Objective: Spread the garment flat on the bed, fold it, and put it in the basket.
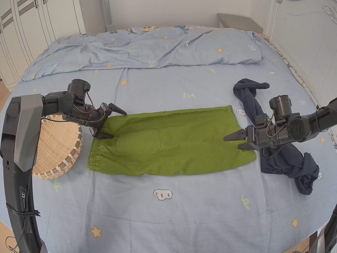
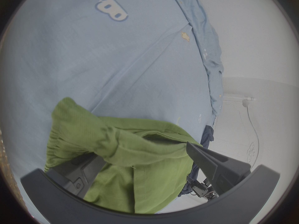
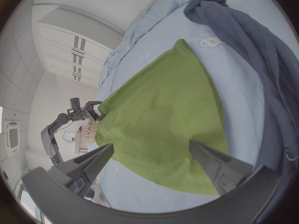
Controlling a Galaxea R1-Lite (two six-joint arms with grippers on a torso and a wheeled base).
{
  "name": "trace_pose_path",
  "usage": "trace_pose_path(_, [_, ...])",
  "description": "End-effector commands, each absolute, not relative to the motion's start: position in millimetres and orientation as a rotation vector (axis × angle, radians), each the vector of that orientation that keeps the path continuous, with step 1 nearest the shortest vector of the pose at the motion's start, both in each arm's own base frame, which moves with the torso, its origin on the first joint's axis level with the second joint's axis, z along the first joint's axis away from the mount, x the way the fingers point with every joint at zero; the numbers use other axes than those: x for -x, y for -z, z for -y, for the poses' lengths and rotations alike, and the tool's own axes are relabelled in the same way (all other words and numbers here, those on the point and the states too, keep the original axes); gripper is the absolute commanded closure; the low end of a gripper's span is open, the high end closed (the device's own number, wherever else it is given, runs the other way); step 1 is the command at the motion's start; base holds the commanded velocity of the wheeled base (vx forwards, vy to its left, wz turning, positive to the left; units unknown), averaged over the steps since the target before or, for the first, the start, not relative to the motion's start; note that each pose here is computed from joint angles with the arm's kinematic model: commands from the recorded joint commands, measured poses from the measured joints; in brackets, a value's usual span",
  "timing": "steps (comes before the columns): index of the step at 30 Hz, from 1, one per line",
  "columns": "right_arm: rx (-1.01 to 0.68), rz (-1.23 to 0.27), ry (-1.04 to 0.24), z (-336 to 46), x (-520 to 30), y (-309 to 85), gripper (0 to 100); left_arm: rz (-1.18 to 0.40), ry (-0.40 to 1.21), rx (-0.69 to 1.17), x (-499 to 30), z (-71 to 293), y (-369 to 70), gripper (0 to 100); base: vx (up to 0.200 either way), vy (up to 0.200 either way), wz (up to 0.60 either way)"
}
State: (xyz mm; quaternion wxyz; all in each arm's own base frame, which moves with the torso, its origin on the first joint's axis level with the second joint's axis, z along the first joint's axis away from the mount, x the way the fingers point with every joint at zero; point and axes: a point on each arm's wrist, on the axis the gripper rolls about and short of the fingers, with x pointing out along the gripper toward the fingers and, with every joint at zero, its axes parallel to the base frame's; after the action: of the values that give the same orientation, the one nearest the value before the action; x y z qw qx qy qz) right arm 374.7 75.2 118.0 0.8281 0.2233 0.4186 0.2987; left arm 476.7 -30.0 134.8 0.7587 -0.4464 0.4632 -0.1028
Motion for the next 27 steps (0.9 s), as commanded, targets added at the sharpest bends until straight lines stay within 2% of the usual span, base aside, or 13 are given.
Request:
trace_pose_path(1, [-0.494,-0.898,-0.593,-61,-383,-107,0,-1.039,0.196,0.981,-481,28,-119,0,0.000,0.000,0.00])
trace_pose_path(7, [-0.504,-0.857,-0.571,-50,-391,-106,0,-1.017,0.217,0.973,-475,32,-137,0,0.000,0.000,0.00])
trace_pose_path(15, [-0.500,-0.801,-0.594,-53,-379,-133,0,-0.863,0.327,0.933,-435,32,-229,0,0.000,0.000,0.00])
trace_pose_path(18, [-0.492,-0.773,-0.607,-54,-371,-146,0,-0.855,0.374,0.920,-414,28,-244,0,0.000,0.000,0.00])
trace_pose_path(21, [-0.483,-0.737,-0.620,-54,-364,-161,0,-0.914,0.426,0.877,-389,26,-238,0,0.000,0.000,0.00])
trace_pose_path(27, [-0.465,-0.690,-0.648,-57,-346,-182,0,-1.013,0.425,0.718,-349,3,-174,0,0.000,0.000,0.00])
